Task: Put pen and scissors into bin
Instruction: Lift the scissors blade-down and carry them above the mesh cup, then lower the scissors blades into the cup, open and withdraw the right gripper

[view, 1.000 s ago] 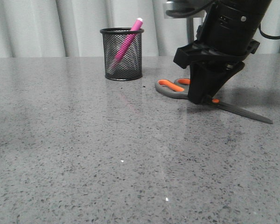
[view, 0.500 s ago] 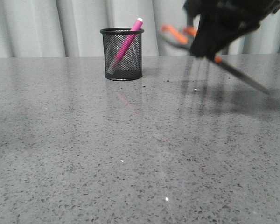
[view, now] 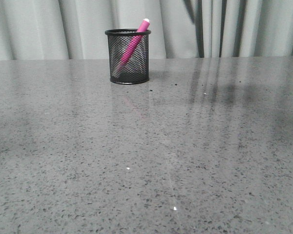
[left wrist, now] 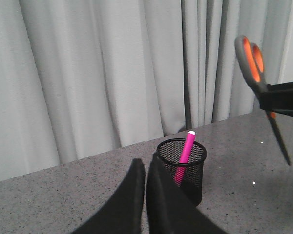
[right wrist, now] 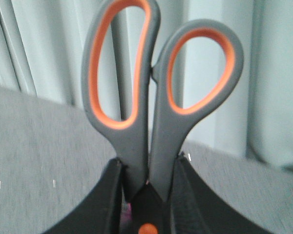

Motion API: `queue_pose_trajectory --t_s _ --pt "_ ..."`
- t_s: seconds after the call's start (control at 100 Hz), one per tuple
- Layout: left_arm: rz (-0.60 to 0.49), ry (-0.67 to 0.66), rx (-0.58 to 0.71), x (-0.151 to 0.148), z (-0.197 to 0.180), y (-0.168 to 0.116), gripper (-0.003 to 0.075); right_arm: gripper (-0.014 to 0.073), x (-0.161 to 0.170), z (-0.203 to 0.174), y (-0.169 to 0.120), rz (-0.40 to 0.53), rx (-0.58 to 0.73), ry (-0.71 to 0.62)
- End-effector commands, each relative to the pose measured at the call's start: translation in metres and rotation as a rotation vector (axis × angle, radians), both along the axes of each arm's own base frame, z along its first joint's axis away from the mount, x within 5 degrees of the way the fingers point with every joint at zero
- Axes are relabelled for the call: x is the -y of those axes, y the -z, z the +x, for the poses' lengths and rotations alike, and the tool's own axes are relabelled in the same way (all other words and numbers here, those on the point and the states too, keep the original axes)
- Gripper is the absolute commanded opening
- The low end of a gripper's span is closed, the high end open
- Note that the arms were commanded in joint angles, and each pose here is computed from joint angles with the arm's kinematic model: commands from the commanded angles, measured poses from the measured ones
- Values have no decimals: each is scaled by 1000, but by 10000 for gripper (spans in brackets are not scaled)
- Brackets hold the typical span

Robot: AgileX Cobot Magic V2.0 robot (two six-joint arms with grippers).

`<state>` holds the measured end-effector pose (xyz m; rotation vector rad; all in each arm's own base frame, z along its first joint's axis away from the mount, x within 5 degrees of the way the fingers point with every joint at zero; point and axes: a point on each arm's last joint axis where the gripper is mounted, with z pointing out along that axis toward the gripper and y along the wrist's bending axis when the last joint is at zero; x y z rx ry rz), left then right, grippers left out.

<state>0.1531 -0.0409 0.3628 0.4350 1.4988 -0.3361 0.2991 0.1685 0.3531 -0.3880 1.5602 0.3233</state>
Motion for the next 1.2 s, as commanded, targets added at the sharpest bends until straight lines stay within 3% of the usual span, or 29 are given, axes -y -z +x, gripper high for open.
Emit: queue_pose_trajectory --t_s 0.0,0.12,0.46,0.69,1.19 --pt "-53 16 38 2 -3 -13 -19 -71 -11 8 -31 90 245 27" --pt "-53 16 38 2 -3 -13 -19 -71 -32 29 -36 107 411 26" --pt "-53 12 38 1 -3 -13 -19 -71 -68 82 -16 95 365 14" --pt "-53 11 37 1 -3 -13 -19 -71 -75 94 10 65 314 14" --pt "-53 10 37 1 -3 -13 -19 -71 -69 104 39 27 252 33"
